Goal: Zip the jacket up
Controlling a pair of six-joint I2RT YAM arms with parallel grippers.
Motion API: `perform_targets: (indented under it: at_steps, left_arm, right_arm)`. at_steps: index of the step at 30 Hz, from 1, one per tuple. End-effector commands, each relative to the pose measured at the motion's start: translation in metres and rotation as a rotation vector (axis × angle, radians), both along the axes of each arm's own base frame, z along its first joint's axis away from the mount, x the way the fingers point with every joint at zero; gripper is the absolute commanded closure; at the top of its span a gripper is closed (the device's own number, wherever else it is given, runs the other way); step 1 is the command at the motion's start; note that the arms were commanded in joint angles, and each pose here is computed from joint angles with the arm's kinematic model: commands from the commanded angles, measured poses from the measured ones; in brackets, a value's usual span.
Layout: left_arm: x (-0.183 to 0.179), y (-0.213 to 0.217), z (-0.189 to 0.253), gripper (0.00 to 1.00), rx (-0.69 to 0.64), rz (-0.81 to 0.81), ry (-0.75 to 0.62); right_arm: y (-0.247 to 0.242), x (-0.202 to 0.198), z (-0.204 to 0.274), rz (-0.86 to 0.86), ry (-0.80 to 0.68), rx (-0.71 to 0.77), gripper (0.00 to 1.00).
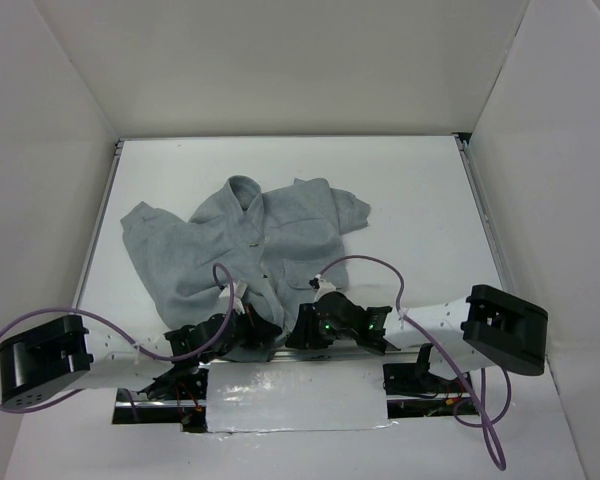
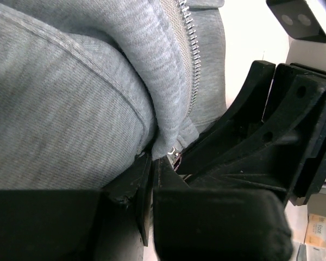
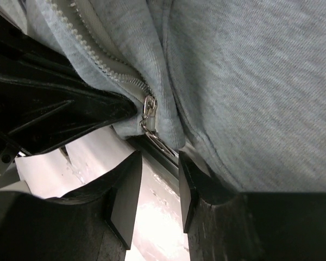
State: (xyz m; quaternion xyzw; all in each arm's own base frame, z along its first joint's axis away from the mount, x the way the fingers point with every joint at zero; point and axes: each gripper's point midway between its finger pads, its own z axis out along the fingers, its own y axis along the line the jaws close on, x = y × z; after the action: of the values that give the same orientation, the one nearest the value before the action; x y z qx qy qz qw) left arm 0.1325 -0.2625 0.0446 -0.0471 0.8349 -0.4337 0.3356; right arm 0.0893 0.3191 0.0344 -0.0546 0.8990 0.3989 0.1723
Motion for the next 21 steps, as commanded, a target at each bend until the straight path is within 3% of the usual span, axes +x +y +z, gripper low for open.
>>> perform_targets:
  at_steps: [1, 4, 21]
  left_arm:
    - [-0.034, 0.066, -0.079, 1.0, 0.196, -0.021, 0.081]
    - [-0.034, 0.065, -0.079, 1.0, 0.195, -0.023, 0.08]
    - [-0.034, 0.063, -0.08, 1.0, 0.206, -0.033, 0.085]
  right_arm:
    - [0.017, 0.011, 0.018, -0.022, -0.045, 0.07, 0.6]
    - [0.018, 0.011, 0.02, -0.027, -0.04, 0.068, 0.7]
    - [0.014, 0.018, 0.03, -0.061, -0.076, 0.078, 0.96]
